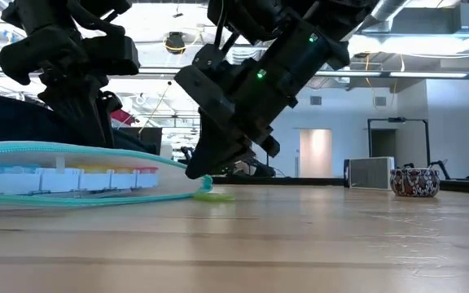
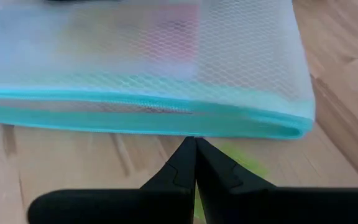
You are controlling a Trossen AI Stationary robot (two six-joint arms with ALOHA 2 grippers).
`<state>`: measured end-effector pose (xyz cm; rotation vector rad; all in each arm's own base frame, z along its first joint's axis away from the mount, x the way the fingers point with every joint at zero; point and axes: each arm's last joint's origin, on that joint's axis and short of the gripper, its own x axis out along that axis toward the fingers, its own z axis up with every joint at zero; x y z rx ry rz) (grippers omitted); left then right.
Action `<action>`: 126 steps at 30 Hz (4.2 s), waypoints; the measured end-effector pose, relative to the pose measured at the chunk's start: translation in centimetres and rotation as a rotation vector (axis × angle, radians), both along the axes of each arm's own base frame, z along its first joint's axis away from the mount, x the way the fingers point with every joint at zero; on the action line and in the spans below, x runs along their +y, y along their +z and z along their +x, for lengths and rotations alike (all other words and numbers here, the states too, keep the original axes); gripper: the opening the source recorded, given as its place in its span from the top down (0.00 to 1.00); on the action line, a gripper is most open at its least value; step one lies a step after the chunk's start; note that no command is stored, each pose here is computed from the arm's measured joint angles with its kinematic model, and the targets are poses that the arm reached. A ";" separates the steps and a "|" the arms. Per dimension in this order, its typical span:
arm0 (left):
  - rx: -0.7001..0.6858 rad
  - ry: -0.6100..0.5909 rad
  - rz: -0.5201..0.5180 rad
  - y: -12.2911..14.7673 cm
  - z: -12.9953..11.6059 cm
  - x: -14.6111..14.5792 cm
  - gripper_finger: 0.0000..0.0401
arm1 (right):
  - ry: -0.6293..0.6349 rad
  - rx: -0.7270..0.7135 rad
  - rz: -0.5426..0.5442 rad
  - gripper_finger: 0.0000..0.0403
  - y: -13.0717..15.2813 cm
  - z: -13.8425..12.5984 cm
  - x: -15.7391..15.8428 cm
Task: Unpack backpack
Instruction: Put the pill organizer cover into the zip bag
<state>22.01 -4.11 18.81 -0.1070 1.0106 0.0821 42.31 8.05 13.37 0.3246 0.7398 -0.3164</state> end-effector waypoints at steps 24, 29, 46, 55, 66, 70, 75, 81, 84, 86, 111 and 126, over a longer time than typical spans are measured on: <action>0.001 -0.002 0.004 0.0 0.0 0.0 0.69 | 0.029 0.004 0.014 1.00 -3.8 0.7 1.4; -0.005 -0.003 0.004 0.0 0.0 0.0 0.69 | 0.082 -0.001 -0.084 1.00 -3.7 0.6 1.9; -0.055 -0.001 0.012 0.3 0.4 0.0 0.69 | 0.282 0.011 -0.306 1.00 -3.7 0.7 2.5; -0.122 -0.020 0.013 0.7 1.0 -0.1 0.69 | 0.312 -0.020 -0.371 1.00 -3.4 1.5 0.8; -0.127 -0.053 0.042 0.7 1.0 -0.1 0.69 | 0.253 -0.062 -0.282 1.00 5.2 0.7 1.8; -0.127 -0.054 0.043 0.7 1.0 -0.1 0.69 | 0.165 0.021 -0.193 1.00 5.7 -0.5 1.8; -0.127 -0.074 0.073 0.7 1.0 -0.1 0.69 | 0.093 0.169 -0.139 1.00 2.1 -0.9 2.3; -0.122 -0.059 0.131 0.5 0.9 0.1 0.69 | 0.050 0.212 -0.118 1.00 -1.5 -0.2 2.2; -0.096 -0.057 0.140 -0.1 0.5 0.2 0.69 | 0.019 0.204 -0.100 1.00 -1.6 0.0 1.9; -0.081 -0.055 0.136 -0.6 0.2 0.3 0.69 | 0.016 0.200 -0.095 1.00 -1.6 0.0 1.7; -0.039 -0.033 0.125 -1.7 -0.4 0.4 0.69 | -0.148 0.099 0.260 0.45 0.2 1.4 -3.4; -0.050 0.040 0.047 -3.5 -1.3 0.4 0.69 | -0.042 0.064 0.452 0.53 -1.5 2.7 -3.4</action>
